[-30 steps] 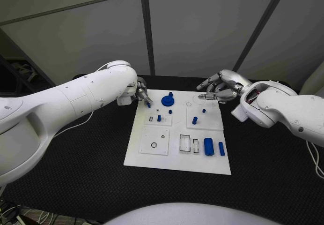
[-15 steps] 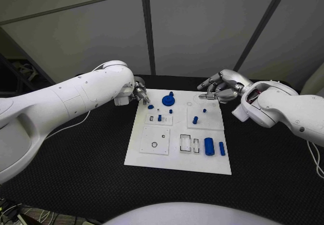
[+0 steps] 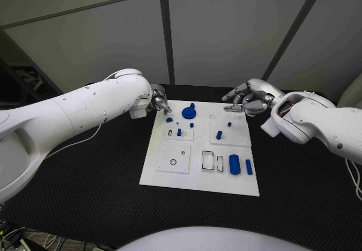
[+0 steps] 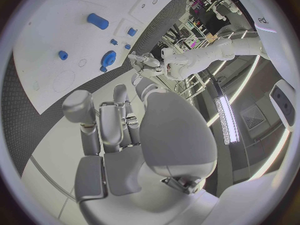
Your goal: Assemble the parts on the task board
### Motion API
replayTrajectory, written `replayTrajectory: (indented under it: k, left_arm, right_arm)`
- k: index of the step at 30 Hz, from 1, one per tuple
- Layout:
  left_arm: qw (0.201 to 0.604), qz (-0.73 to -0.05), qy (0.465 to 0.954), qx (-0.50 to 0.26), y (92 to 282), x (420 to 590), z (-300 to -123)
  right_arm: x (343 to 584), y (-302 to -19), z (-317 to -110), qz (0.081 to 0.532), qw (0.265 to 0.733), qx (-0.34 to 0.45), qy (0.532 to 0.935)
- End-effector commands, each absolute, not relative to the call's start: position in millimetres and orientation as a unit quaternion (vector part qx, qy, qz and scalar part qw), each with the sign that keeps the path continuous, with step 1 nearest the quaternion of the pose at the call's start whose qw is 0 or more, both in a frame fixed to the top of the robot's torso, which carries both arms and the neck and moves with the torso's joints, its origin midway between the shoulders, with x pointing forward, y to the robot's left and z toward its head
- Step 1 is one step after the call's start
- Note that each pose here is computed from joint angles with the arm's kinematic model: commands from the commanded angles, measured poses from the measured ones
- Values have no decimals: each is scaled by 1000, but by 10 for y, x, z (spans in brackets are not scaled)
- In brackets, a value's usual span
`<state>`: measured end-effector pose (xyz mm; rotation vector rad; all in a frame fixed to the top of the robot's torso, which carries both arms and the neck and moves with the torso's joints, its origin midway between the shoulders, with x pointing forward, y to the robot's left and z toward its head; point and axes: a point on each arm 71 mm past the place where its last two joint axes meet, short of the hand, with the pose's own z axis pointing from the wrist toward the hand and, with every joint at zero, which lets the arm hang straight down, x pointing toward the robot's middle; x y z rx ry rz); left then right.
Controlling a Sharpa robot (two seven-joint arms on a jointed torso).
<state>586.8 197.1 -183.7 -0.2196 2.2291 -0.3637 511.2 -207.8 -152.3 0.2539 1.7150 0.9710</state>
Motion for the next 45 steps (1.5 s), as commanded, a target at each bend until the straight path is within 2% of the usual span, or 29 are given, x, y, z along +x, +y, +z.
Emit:
replayTrajectory:
  k: [1,9,15,19,26,32,38,45]
  left_arm:
    - [436,-154,882,-91,1978,5885,-1807]
    - [460,-166,866,-101,2044,5898,-1764]
    - [510,-225,824,-104,2144,5860,-1655]
    - [534,-259,799,-98,2210,5799,-1650]
    - [568,-290,765,-90,2334,5664,-1826]
    - [587,-288,753,-76,2386,5607,-1956]
    - [586,-271,762,-60,2385,5592,-2046]
    - [558,-259,787,-52,2346,5570,-2157]
  right_arm:
    - [5110,-2074,-1506,412,546,104,722]
    - [5109,-2083,-1505,411,547,104,722]
    - [5107,-2107,-1503,409,548,106,722]
    - [5107,-2114,-1503,409,548,106,722]
    - [5106,-2129,-1503,407,550,105,721]
    - [5106,-2139,-1503,406,551,105,721]
    - [5106,-2139,-1503,406,551,104,721]
    - [5106,-2138,-1503,406,551,104,721]
